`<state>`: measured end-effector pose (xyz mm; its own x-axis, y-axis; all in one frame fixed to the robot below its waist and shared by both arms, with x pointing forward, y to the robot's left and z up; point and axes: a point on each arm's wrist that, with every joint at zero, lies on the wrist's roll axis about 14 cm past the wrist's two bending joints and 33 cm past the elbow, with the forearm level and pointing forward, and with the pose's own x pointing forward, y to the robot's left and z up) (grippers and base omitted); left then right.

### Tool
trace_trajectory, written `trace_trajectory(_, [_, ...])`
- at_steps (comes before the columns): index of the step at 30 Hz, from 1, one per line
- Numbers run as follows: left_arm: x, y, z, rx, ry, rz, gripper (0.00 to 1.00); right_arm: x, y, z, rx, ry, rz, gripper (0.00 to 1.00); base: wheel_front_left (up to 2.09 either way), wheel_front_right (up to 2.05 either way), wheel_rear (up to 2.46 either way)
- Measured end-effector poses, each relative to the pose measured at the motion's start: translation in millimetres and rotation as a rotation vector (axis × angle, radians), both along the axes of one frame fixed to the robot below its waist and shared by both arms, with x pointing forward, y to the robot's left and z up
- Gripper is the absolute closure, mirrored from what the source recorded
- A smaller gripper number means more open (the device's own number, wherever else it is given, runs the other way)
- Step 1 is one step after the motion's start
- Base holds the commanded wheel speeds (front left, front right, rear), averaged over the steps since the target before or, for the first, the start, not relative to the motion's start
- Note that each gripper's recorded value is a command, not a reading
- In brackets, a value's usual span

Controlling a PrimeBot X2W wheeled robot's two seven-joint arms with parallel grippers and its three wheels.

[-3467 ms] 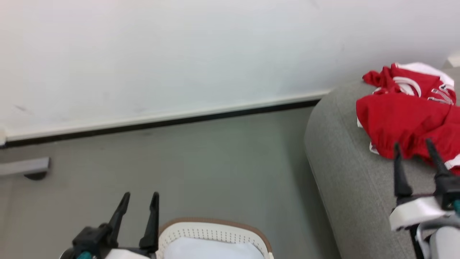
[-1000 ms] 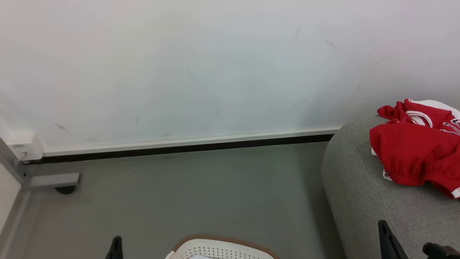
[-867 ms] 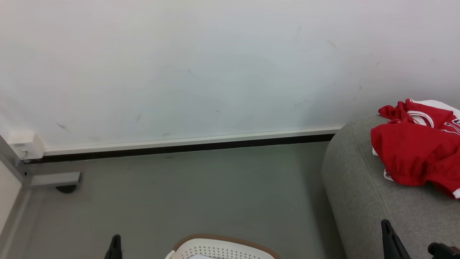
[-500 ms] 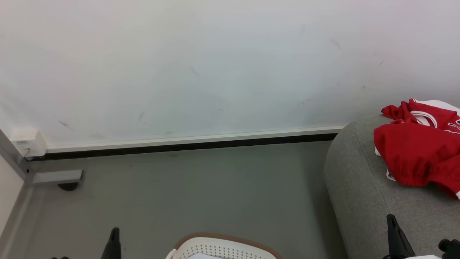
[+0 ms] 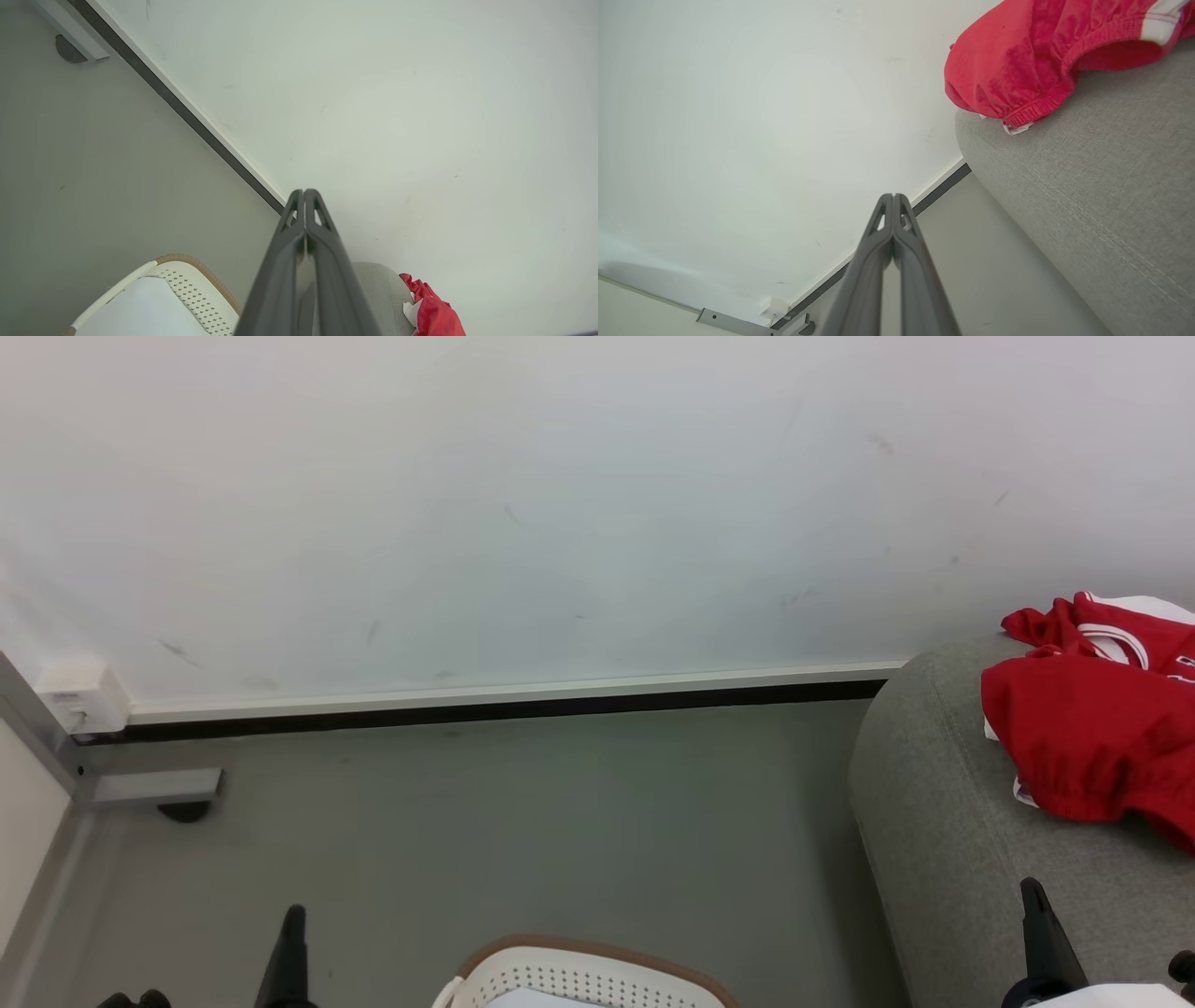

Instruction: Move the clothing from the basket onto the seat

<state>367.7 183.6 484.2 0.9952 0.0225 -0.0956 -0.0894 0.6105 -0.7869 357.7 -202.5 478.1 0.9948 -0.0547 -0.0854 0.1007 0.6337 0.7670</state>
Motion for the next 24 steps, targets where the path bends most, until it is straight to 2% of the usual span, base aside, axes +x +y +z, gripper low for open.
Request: trace_trajectory(24, [9,5,11,-0.258,-0.017,0.016,1.00,12,-2,10,0.269,-0.031,-0.009,1.00,0.00,0.00,0.00])
